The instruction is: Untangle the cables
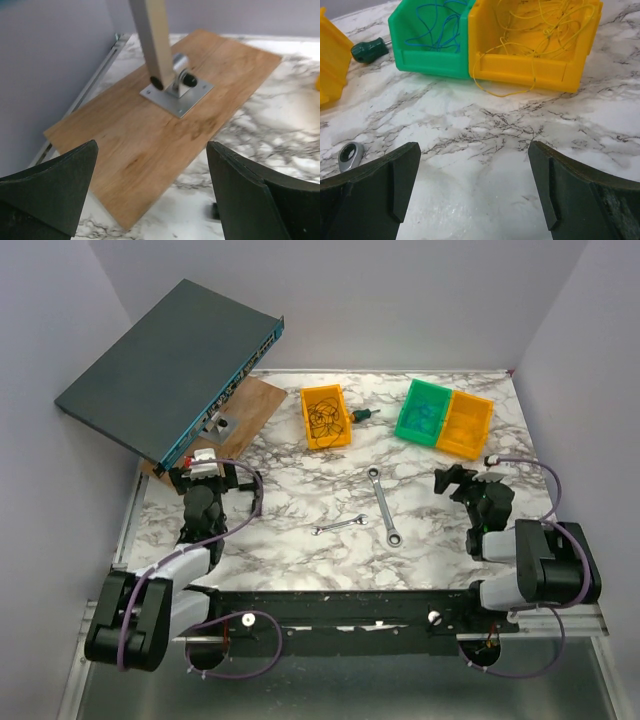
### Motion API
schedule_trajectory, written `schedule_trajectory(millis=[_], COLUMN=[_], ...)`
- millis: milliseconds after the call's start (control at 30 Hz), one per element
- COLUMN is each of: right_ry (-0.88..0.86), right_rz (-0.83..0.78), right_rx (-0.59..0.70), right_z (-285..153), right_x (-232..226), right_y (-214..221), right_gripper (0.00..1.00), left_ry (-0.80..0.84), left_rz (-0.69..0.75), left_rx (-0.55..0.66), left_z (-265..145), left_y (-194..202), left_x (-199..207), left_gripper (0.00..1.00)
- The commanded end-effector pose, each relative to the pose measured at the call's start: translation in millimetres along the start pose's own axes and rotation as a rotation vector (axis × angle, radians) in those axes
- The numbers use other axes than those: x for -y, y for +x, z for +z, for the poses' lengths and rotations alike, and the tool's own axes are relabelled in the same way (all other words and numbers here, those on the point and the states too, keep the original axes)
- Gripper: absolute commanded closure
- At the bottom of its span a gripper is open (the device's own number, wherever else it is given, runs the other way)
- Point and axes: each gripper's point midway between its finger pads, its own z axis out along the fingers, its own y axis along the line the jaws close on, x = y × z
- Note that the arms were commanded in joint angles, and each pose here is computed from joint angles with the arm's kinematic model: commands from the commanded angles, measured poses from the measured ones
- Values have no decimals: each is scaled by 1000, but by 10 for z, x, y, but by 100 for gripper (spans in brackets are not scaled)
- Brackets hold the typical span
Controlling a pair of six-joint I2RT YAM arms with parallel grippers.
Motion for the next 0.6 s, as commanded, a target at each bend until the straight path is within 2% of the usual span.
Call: schedule_trajectory(millis=[0, 67, 100, 133, 167, 200, 233, 367, 567], right_ry=[-37, -2, -10, -2, 20, 14, -26, -221, -220], right_rz=[-83, -75, -77, -89, -92, -91, -97, -187, -199], right_rx=[137, 134, 168, 128, 94, 112, 138, 67, 71], right_z=[191, 246, 269, 284, 307, 318, 294, 331, 291], right_x=[-44, 25, -30, -21, 8, -1, -74, -376, -372], right_y=[-314, -179, -223, -174, -133, -147, -174, -47, -44], right_gripper=[0, 0, 0, 0, 0, 0, 0, 0, 0], left_ry=[90, 77, 85, 77, 54, 28, 27, 24, 28], left_rz=[-13, -31, -51, -59, -58, -64, -69, -67, -66], left_rx=[12, 37, -1, -14, 13, 14, -2, 5, 6], left_z=[239, 326, 310, 330, 331, 326, 333, 330, 337], left_y=[105, 121, 173, 181, 149, 150, 170, 164, 155], left_x=[27, -32, -14, -30, -80, -125, -122, -129, -120], left_gripper=[8, 7, 5, 6, 2, 1, 1, 1, 1])
